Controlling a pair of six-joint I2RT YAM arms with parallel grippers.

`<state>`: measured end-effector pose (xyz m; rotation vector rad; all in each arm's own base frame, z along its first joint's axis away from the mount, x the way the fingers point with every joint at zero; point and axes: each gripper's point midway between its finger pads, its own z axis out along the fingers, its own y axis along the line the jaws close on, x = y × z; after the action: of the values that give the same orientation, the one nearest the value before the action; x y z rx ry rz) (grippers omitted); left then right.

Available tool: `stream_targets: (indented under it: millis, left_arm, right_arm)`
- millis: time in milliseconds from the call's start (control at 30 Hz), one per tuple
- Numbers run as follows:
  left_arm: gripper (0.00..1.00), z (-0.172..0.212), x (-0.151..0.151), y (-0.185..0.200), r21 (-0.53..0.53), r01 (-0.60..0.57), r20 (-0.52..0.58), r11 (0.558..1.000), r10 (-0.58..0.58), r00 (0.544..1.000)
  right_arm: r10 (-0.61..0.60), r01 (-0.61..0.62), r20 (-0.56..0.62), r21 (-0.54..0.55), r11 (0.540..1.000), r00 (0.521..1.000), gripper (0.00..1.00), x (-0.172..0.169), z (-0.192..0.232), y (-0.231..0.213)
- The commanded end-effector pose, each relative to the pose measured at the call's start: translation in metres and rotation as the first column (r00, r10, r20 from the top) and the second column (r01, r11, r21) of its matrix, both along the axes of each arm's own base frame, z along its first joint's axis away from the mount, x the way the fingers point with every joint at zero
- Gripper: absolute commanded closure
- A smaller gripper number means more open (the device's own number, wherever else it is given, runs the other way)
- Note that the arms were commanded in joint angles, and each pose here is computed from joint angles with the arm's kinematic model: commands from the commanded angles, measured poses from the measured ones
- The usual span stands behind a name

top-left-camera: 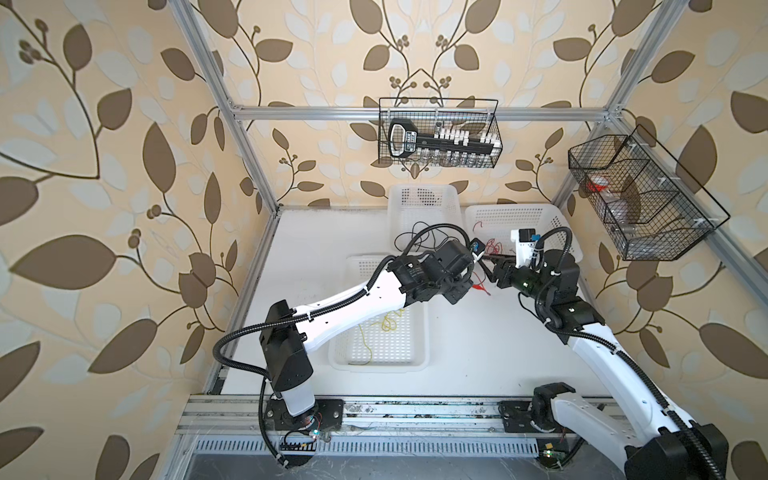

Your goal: Untangle the cables

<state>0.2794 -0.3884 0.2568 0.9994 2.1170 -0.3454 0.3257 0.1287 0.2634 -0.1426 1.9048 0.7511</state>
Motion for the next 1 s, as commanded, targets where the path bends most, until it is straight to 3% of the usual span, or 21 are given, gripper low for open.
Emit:
stream_targets:
  millis: [0, 300, 500, 767, 967]
  left_arm:
    - [1.00, 0.022, -0.004, 0.019, 0.018, 0.074, 0.053, 0.997, -0.075, 0.996]
    - [1.00, 0.030, -0.003, 0.043, -0.107, 0.150, -0.006, 0.983, -0.151, 0.988]
    - [1.00, 0.036, -0.017, 0.044, -0.152, 0.260, -0.018, 0.953, -0.266, 0.964]
    - [1.00, 0.051, -0.037, 0.050, -0.149, 0.357, 0.001, 0.922, -0.361, 0.933]
    - [1.00, 0.065, -0.054, 0.055, -0.184, 0.405, 0.021, 0.895, -0.409, 0.912]
  right_arm:
    - [0.174, -0.173, 0.103, -0.023, 0.985, 0.979, 0.45, -0.016, 0.025, 0.027]
    - [0.296, -0.283, 0.211, -0.093, 0.955, 0.932, 0.45, -0.039, 0.048, 0.051]
    - [0.331, -0.249, 0.325, -0.270, 0.930, 0.886, 0.42, -0.056, 0.057, 0.074]
    - [0.274, -0.150, 0.316, -0.367, 0.918, 0.908, 0.41, -0.042, 0.044, 0.068]
    - [0.320, -0.194, 0.292, -0.387, 0.901, 0.901, 0.41, -0.043, 0.032, 0.075]
